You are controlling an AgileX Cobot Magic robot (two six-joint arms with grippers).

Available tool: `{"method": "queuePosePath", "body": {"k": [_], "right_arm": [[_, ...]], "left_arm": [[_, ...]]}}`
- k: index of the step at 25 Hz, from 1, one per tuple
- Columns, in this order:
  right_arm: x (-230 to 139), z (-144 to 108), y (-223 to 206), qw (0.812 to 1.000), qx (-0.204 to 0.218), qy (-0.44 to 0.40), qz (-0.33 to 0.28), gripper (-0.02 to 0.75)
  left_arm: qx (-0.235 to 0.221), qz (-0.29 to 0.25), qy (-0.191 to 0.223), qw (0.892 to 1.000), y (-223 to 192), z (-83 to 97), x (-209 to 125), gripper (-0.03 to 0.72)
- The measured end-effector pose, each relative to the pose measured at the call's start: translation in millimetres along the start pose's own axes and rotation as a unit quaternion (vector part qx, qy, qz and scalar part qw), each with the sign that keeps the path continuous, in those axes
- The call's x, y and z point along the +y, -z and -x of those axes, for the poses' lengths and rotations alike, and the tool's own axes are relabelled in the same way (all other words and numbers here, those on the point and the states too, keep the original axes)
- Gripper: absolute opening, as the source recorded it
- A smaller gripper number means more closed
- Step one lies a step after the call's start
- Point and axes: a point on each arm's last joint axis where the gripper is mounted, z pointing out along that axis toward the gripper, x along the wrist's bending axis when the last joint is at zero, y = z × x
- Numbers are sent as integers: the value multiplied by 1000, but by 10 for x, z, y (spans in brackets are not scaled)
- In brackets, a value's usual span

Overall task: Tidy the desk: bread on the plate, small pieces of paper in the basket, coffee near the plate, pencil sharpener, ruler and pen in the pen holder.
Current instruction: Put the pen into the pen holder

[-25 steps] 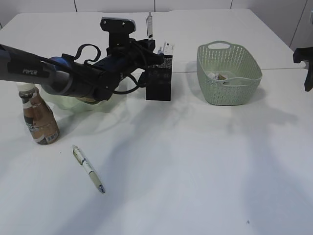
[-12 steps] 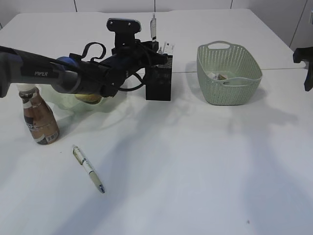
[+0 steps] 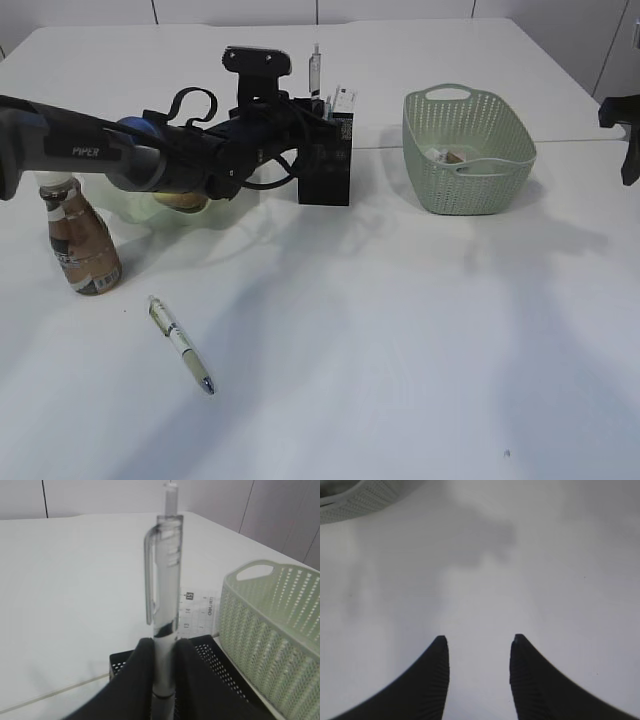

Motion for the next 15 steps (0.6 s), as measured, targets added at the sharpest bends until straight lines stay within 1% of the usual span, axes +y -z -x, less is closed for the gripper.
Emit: {"method": "queuePosePath", "body": {"k": [4, 7, 9, 11, 15], "right_arm": [[1, 0, 0, 1000, 0, 0, 0, 333], [2, 0, 0, 1000, 0, 0, 1, 333], [2, 0, 0, 1000, 0, 0, 1, 333], [4, 0, 0, 1000, 0, 0, 2, 333], [6, -1, 0, 1000, 0, 0, 3, 333]], "left_arm": [[0, -2, 0, 1000, 0, 0, -3, 102], [0, -2, 0, 1000, 0, 0, -3, 182], [0, -2, 0, 1000, 0, 0, -3, 250], [0, -2, 0, 1000, 0, 0, -3, 290], [1, -7, 1, 1000, 0, -2, -13, 314]]}}
